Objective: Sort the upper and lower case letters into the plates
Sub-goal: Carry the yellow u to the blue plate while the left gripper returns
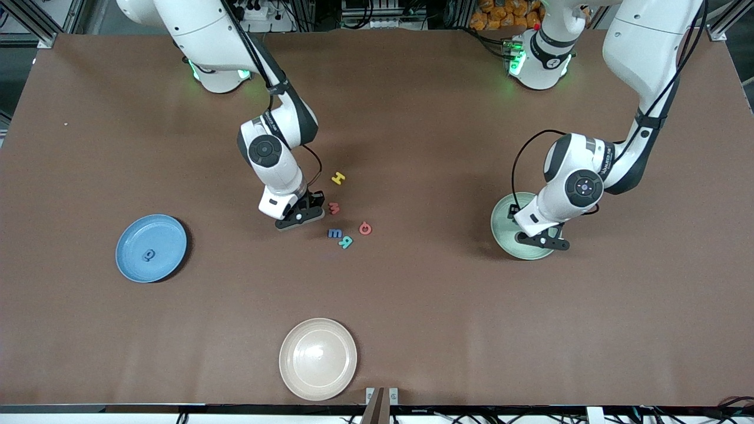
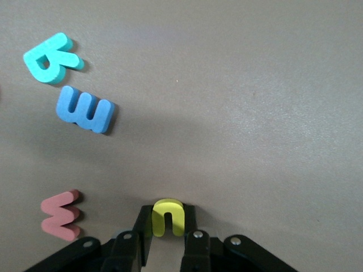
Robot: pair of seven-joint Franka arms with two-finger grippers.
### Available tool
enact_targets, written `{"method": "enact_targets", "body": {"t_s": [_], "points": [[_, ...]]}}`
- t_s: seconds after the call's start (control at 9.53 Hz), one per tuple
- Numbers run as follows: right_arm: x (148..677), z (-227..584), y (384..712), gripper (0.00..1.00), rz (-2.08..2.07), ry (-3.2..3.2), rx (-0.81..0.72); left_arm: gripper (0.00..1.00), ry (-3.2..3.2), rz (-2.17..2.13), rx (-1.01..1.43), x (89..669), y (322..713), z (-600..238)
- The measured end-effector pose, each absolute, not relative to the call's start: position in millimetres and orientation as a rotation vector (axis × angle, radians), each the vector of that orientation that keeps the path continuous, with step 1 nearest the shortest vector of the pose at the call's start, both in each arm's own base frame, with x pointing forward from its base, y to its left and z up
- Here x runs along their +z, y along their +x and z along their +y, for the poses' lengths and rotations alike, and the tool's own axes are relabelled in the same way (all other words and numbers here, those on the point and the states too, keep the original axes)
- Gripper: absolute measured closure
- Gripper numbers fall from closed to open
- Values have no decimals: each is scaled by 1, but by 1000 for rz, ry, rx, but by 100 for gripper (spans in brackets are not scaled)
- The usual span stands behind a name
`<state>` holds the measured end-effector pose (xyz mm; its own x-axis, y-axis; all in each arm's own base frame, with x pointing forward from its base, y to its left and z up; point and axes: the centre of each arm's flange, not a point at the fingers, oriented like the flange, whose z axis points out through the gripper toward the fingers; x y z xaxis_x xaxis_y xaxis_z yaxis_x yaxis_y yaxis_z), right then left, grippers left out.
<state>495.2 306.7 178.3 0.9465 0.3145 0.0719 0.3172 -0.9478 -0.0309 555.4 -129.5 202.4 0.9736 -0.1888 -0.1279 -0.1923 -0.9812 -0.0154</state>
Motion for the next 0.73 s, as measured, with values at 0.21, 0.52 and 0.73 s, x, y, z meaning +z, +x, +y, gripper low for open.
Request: {"method": "enact_targets", "body": {"t_s": [0.21, 0.52, 0.73], "points": [[179, 305, 497, 73, -491, -3059, -108, 32, -3106, 212, 166, 215, 562, -142], [200, 270, 536, 74, -381, -3081, -218, 31, -3124, 10, 176, 270, 569, -215], [228, 220, 570, 74, -278, -3109, -317, 21, -3128, -145, 149, 287, 560, -267]]}}
